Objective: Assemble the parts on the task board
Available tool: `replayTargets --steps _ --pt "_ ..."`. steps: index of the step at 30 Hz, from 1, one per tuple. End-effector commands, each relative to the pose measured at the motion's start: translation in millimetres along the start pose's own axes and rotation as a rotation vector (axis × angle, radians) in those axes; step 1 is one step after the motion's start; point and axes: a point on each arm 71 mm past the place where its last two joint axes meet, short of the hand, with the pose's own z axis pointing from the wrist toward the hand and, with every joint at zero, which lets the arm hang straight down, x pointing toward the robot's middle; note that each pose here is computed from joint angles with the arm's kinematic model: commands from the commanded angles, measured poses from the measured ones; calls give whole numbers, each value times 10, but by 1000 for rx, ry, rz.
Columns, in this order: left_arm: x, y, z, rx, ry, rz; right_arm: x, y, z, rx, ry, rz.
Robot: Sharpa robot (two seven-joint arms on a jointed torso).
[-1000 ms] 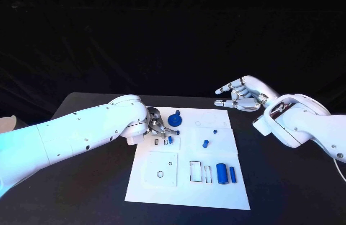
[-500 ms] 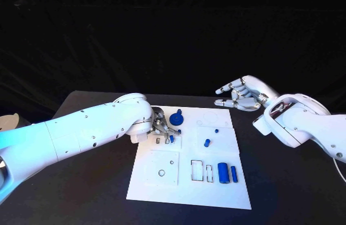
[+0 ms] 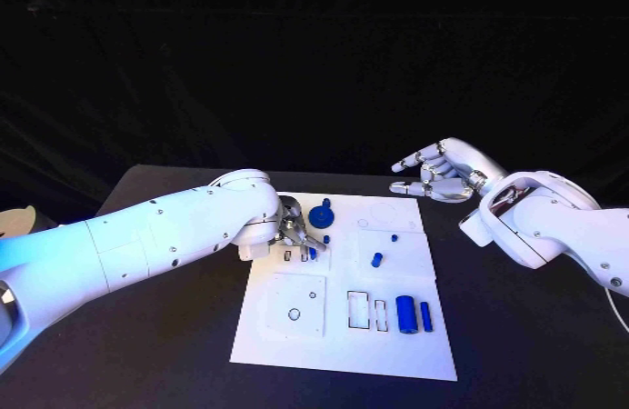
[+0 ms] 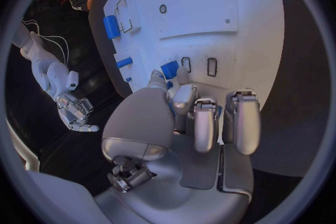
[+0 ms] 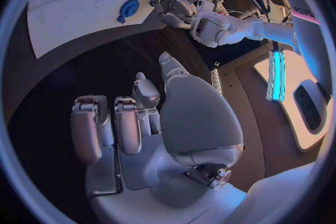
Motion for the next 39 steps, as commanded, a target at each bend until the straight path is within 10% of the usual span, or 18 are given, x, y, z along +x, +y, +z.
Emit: replayTargets --steps 1,39 --pt "18 -20 -1 0 25 28 20 2 2 -2 17 -6" --pt "31 -12 -121 53 -64 -68 95 -27 12 21 68 -9"
